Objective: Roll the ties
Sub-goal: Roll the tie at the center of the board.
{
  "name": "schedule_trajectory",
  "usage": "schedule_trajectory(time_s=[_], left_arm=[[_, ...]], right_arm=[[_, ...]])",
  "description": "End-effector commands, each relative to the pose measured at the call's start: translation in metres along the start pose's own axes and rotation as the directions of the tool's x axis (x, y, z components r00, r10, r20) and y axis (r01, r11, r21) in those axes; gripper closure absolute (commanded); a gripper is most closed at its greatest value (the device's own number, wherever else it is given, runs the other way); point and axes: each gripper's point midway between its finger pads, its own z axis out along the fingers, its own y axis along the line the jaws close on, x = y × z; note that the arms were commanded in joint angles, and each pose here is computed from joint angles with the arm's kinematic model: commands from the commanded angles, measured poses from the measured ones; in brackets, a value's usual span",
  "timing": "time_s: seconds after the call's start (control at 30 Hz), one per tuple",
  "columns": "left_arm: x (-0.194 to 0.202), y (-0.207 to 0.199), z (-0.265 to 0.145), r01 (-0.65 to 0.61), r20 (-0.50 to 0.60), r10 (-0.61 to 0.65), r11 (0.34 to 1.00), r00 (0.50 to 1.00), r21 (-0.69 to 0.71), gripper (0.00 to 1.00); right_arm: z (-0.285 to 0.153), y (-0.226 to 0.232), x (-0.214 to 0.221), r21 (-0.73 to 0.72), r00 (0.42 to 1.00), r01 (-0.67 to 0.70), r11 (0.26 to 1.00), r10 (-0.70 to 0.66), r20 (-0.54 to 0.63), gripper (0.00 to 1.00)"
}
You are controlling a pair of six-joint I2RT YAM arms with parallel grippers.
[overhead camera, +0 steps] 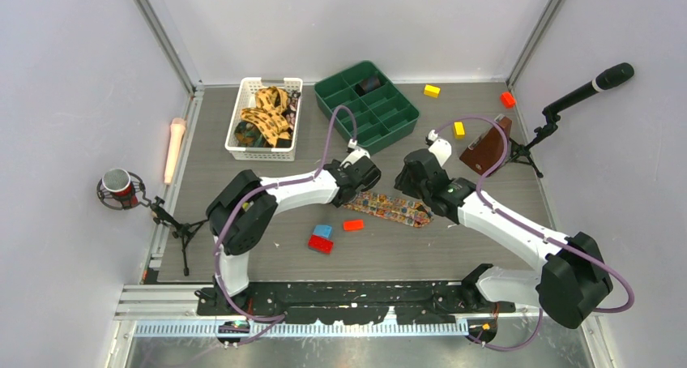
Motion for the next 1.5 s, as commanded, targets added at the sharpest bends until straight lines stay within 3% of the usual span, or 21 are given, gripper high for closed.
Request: schedule_trajectory(time_s=[0.0,0.2,0.37,0.63,1.1,1.27,1.47], left_arm=[[-0.014,-0.016,-0.002,0.054,0.022,-0.055,0.997,0.998,0.055,0.55],[-0.016,-0.019,0.001,0.049,0.021,-0.051,0.997,0.998,0.055,0.62],[-0.015,-0.02,0.002,0.046,0.018,-0.047,0.997,0.999,0.054,0.63],[-0.016,-0.022,-0.005,0.086,0.021,-0.088,0.992,0.996,0.094,0.57],[-0.051,-0.008,-0.059,0.136,0.091,-0.159,0.966,0.983,0.222,0.54],[-0.054,0.001,-0.067,0.21,0.093,-0.244,0.938,0.965,0.275,0.56],[-0.041,0.022,-0.045,0.376,0.022,-0.415,0.843,0.909,0.384,0.58]], right_arm=[[-0.004,0.003,-0.007,-0.017,1.0,-0.021,1.0,0.022,0.021,0.59],[-0.004,0.005,-0.006,-0.025,1.0,-0.018,1.0,0.018,0.013,0.59],[-0.004,0.006,-0.006,-0.027,1.0,-0.015,1.0,0.015,0.01,0.59],[-0.005,0.009,-0.007,-0.049,1.0,-0.016,0.999,0.016,0.009,0.59],[-0.008,0.024,-0.01,-0.129,1.0,-0.02,0.991,0.022,0.015,0.58],[0.0,0.042,0.002,-0.19,0.998,0.0,0.982,-0.012,-0.058,0.58],[-0.003,0.107,0.033,-0.45,0.971,-0.044,0.892,-0.068,-0.23,0.61]])
